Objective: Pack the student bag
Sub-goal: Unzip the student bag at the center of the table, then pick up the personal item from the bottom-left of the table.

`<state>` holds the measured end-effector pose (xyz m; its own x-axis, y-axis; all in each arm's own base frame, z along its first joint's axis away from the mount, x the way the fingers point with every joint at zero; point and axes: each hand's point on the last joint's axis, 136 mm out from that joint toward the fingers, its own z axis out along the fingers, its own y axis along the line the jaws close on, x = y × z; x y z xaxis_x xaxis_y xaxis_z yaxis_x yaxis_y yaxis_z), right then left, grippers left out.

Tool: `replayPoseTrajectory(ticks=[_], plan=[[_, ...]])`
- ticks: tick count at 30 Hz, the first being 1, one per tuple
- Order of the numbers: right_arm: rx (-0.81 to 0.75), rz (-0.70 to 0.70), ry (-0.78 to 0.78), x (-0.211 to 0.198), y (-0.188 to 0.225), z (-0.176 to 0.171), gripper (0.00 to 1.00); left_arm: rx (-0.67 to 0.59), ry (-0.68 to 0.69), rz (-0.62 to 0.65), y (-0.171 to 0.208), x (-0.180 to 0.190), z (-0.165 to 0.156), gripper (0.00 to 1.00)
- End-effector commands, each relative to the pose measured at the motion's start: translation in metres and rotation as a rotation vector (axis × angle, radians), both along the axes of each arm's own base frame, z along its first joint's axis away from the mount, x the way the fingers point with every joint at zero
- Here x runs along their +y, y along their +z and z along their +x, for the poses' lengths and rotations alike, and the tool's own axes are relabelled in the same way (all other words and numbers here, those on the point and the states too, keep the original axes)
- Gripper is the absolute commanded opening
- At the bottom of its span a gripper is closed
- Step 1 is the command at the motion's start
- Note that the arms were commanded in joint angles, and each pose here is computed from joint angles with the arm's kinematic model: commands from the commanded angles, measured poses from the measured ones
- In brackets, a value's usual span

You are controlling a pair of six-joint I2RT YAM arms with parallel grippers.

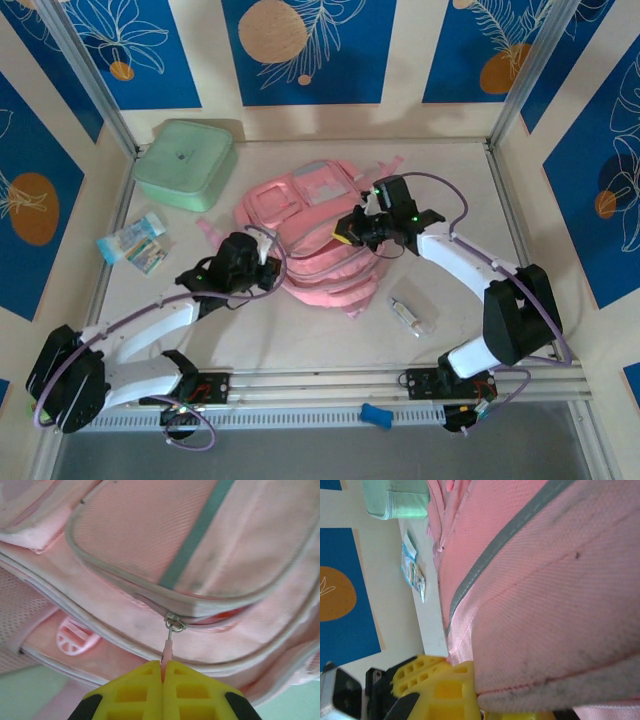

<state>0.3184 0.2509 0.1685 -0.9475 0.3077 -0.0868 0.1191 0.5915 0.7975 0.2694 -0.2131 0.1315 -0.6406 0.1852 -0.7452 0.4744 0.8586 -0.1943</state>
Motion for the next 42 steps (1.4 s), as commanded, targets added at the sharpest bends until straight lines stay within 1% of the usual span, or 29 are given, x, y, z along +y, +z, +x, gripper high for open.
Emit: replayPoseTrajectory(ticks=[1, 5, 8, 9, 10, 12, 13, 14, 15, 17, 18, 19, 22, 26, 28, 31, 34, 35, 38, 42], plan=[[-0.081, 0.04, 0.055, -0.013, 0.026, 0.008, 0.0, -0.034, 0.083, 0.12, -0.008, 0.02, 0.02, 0.0], [-0.067, 0.051, 0.078, -0.011, 0.022, 0.006, 0.0, -0.05, 0.134, 0.112, -0.004, 0.023, 0.038, 0.0], [-0.078, 0.048, 0.104, -0.003, 0.022, 0.002, 0.0, -0.053, 0.074, 0.041, 0.002, 0.008, 0.036, 0.0], [-0.083, 0.039, 0.11, -0.002, 0.021, 0.001, 0.01, -0.041, 0.05, 0.02, 0.001, 0.003, 0.033, 0.0], [-0.084, 0.028, 0.114, -0.001, 0.02, 0.0, 0.07, -0.021, 0.034, 0.013, -0.002, 0.0, 0.029, 0.0], [-0.078, 0.002, 0.113, -0.005, 0.017, -0.001, 0.26, 0.021, 0.009, 0.015, -0.008, -0.003, 0.022, 0.0], [-0.076, -0.015, 0.113, -0.009, 0.016, -0.003, 0.33, 0.047, 0.002, 0.021, -0.012, -0.003, 0.017, 0.0], [-0.069, -0.034, 0.109, -0.012, 0.013, -0.006, 0.36, 0.064, -0.004, 0.017, -0.013, -0.004, 0.013, 0.02], [-0.062, -0.06, 0.098, -0.019, 0.011, -0.01, 0.41, 0.082, -0.014, 0.009, -0.014, -0.005, 0.006, 0.06], [-0.06, -0.113, 0.08, -0.03, 0.007, -0.02, 0.5, 0.092, -0.024, -0.006, -0.012, -0.01, -0.006, 0.19], [-0.051, -0.151, 0.067, -0.039, 0.004, -0.027, 0.54, 0.094, -0.021, -0.019, -0.01, -0.012, -0.012, 0.22], [-0.039, -0.19, 0.06, -0.047, 0.0, -0.034, 0.56, 0.103, -0.022, -0.038, -0.009, -0.016, -0.018, 0.26], [-0.012, -0.311, 0.007, -0.077, -0.013, -0.054, 0.65, 0.144, -0.043, -0.089, -0.008, -0.035, -0.037, 0.39], [0.029, -0.425, -0.06, -0.112, -0.024, -0.081, 0.77, 0.184, -0.044, -0.139, -0.007, -0.06, -0.057, 0.45], [0.061, -0.477, -0.098, -0.127, -0.034, -0.096, 0.81, 0.199, -0.049, -0.189, -0.007, -0.077, -0.066, 0.49], [0.117, -0.502, -0.136, -0.141, -0.053, -0.12, 0.86, 0.233, -0.053, -0.235, -0.01, -0.101, -0.078, 0.49], [0.133, -0.521, -0.16, -0.147, -0.067, -0.136, 0.95, 0.247, -0.068, -0.263, -0.014, -0.126, -0.09, 0.51], [0.149, -0.529, -0.168, -0.149, -0.074, -0.141, 0.97, 0.244, -0.073, -0.274, -0.015, -0.133, -0.092, 0.51], [0.18, -0.51, -0.182, -0.149, -0.09, -0.149, 0.99, 0.271, -0.084, -0.294, -0.028, -0.151, -0.095, 0.52], [0.217, -0.531, -0.195, -0.155, -0.109, -0.152, 0.99, 0.286, -0.051, -0.299, -0.043, -0.154, -0.091, 0.52]])
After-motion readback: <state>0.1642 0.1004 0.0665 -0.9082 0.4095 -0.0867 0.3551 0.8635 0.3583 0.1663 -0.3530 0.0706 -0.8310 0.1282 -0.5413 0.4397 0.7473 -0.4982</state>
